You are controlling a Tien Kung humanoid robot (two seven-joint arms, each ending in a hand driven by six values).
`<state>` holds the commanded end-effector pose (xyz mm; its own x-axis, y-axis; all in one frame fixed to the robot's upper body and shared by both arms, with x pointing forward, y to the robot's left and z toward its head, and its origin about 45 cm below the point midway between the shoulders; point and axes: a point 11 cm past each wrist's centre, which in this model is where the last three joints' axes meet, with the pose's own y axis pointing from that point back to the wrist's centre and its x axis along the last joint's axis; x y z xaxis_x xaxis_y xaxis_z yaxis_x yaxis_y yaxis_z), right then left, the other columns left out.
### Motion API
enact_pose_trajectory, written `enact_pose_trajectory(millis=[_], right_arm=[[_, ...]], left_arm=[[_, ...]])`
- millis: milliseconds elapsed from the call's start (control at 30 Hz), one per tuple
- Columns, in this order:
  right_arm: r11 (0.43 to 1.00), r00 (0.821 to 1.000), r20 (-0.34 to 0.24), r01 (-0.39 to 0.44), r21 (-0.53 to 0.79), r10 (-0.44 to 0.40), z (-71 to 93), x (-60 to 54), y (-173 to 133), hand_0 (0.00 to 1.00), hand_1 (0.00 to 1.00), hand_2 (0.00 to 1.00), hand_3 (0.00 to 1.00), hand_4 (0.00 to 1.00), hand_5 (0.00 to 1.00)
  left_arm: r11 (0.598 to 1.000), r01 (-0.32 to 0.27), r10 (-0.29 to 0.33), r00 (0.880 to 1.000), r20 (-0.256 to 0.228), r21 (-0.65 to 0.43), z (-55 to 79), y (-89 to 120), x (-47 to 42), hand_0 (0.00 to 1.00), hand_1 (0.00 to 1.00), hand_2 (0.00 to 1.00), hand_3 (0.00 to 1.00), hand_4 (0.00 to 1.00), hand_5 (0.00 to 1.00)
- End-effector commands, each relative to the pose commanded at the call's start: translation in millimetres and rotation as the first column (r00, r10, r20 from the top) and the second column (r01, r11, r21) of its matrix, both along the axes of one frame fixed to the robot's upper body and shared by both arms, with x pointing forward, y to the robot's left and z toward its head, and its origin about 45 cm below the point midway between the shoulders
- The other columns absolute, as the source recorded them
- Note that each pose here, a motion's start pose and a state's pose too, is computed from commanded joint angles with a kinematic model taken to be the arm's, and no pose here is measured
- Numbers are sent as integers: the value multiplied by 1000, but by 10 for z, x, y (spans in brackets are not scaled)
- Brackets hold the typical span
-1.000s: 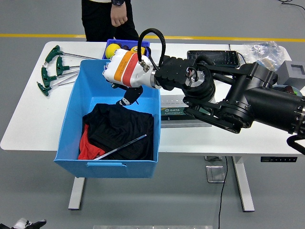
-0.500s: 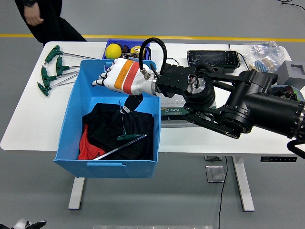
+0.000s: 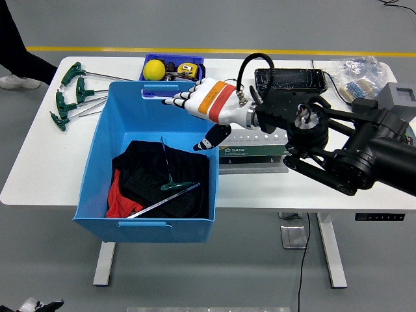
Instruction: Lift tool from toolbox,place it in box,lift tool from toolbox,place it in box
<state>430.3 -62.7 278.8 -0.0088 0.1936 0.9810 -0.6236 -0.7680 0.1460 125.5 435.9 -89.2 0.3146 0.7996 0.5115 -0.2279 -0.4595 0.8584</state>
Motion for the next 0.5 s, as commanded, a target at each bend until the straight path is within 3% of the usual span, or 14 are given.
enact_pose_trajectory(millis=[100, 133, 233, 300, 333, 500], right_arm=[[988, 993, -84, 92, 126, -82, 31, 65, -341, 788, 770, 910, 962, 976, 579], [980, 988, -115, 118, 162, -101, 35, 76, -432, 806, 784, 888, 915, 986, 584], [942, 964, -226, 200, 271, -140, 8, 72, -749, 806, 784, 888, 915, 986, 584], [901, 935, -317, 268, 342, -158, -42, 50, -980, 806, 784, 888, 915, 986, 584], [881, 920, -358, 299, 368, -162, -73, 36, -1085, 830, 809, 876, 904, 998, 727], [711, 808, -565, 496, 498, -168, -256, -99, -1684, 830, 809, 876, 904, 998, 727]], left_arm=[[1000, 4, -4, 1000, -8, 1, -8, -3, -28, 705, 668, 701, 638, 670, 667], [1000, 5, -5, 1000, -9, 2, -11, -3, -36, 704, 666, 698, 638, 670, 667], [1000, 9, -9, 1000, -15, 3, -18, -8, -57, 704, 666, 698, 638, 670, 667], [1000, 11, -11, 1000, -16, 3, -21, -11, -62, 704, 666, 698, 638, 670, 667], [1000, 10, -10, 1000, -16, 3, -22, -14, -66, 704, 668, 699, 635, 670, 667], [1000, 17, -17, 1000, -18, 5, -27, -17, -79, 704, 668, 699, 635, 670, 667]])
